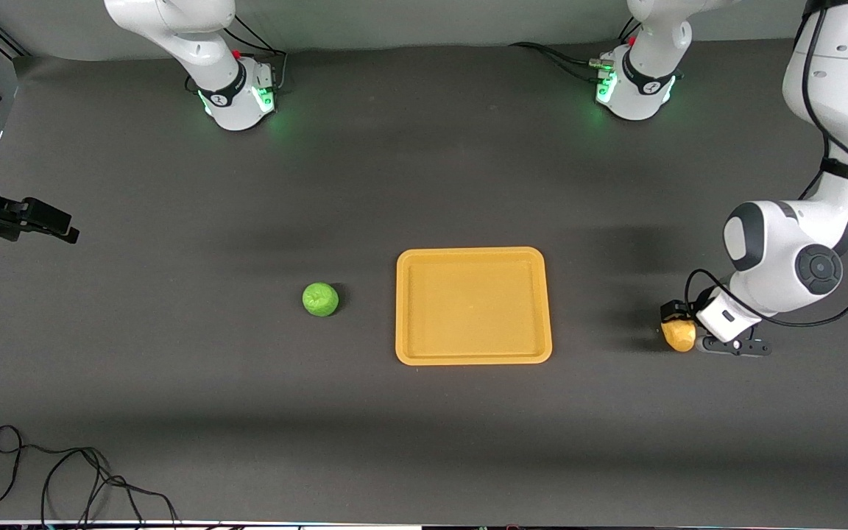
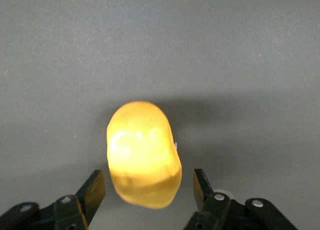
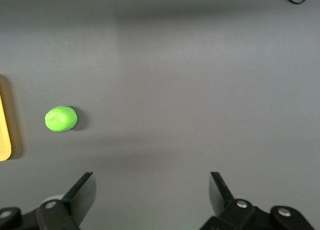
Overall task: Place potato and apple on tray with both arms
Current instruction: 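Close the left gripper on the potato and lift it, then carry the potato onto the tray while the right gripper reaches the apple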
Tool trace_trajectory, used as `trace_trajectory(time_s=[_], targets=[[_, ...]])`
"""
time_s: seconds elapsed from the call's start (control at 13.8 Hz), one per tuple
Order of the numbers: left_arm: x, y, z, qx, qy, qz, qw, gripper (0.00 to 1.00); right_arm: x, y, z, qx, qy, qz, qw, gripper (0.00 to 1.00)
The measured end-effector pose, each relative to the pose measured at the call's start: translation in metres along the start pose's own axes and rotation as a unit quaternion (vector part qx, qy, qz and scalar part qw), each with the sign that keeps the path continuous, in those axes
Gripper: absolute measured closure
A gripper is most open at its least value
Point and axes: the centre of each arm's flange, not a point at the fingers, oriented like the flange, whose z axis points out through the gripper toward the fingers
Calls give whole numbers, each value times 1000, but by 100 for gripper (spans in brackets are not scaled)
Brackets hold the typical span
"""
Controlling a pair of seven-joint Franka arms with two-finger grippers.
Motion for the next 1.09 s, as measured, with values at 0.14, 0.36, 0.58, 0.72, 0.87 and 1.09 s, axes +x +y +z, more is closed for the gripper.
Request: trace_trajectory(time_s=[0.14,0.36,0.58,0.72,0.87,1.09], targets=[[4,3,9,-2,11,0,1000,22,0,-9,0,0,0,-8,1000,0],[8,3,9,-2,18,-2,1000,41,-1,-29,1,0,-1,-26,1000,0],[10,8,-13,-1,-5,-14,1000,41,-2,-38,2,-1,-2,-34,999,0],[12,36,-48,5,-10,-34,999,41,-2,-38,2,-1,-2,-33,999,0],[14,96,-79,11,-7,-64,998,41,-2,-38,3,-1,-3,-34,999,0],[6,230,-92,9,-4,-93,996,41,-1,-42,5,-1,-5,-36,999,0]])
